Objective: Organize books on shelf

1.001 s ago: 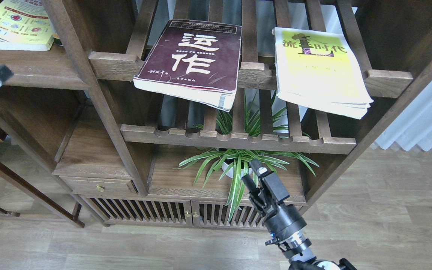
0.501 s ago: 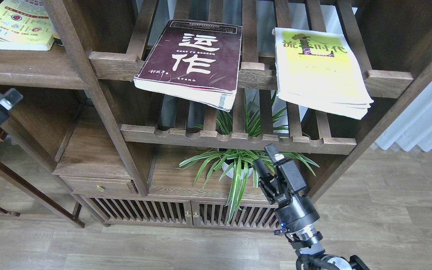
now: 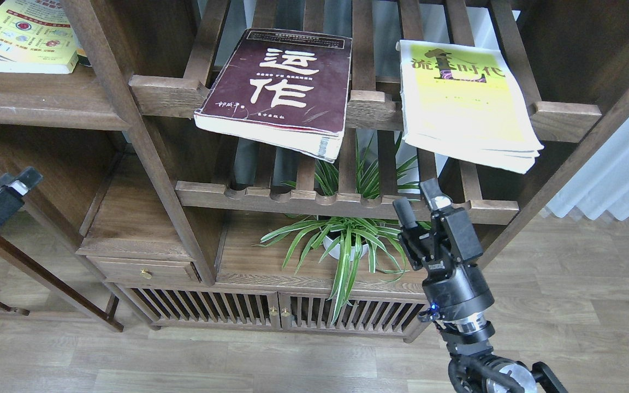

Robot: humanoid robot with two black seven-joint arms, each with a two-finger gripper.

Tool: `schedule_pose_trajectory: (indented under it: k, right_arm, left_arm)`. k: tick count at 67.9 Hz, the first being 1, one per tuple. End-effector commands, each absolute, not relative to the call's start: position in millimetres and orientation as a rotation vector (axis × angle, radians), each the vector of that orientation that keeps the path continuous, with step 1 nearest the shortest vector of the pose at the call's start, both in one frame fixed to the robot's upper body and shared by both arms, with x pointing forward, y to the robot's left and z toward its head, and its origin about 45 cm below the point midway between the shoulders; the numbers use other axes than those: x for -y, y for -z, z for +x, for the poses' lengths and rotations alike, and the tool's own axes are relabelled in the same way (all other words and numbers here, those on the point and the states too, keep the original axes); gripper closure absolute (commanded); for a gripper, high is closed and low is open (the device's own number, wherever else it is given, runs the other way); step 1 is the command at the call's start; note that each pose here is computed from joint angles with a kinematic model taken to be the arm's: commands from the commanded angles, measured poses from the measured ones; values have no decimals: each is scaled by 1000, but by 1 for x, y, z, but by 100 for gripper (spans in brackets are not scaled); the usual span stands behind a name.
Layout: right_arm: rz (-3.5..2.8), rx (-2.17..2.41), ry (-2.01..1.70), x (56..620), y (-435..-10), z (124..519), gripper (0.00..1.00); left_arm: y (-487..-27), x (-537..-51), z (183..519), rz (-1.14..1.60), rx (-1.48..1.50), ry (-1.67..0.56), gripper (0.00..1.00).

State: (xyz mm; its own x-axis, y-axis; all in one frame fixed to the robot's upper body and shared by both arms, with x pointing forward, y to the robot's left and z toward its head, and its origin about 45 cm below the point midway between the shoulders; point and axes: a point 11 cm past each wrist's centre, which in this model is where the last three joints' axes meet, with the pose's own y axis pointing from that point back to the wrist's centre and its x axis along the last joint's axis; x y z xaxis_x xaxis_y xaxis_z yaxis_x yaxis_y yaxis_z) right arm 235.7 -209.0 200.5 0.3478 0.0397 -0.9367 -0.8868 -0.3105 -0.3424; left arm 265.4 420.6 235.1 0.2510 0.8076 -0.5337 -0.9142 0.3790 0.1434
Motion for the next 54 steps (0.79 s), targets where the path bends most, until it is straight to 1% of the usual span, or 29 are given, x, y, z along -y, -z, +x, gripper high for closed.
schedule_pose_trajectory:
  k: [1, 15, 45, 48, 49, 54]
  right_arm:
    - [-1595, -802, -1091, 223, -207, 243, 4]
    - [-1608, -805, -999, 239, -224, 260, 4]
    - [-1631, -804, -929, 252, -238, 272, 4]
    - [-1632, -805, -928, 253, -238, 273, 6]
    - [-1629, -804, -928, 252, -238, 273, 9]
    - [-1626, -807, -930, 253, -238, 273, 14]
  left_arm:
    - [-235, -421, 265, -212, -585, -1184, 17]
    - [-235, -421, 265, -212, -586, -1185, 17]
    - [-234, -423, 265, -212, -588, -1191, 15]
    - [-234, -423, 265, -213, -586, -1192, 14]
    - [-234, -424, 265, -213, -587, -1193, 14]
    - [-234, -424, 265, -213, -587, -1193, 14]
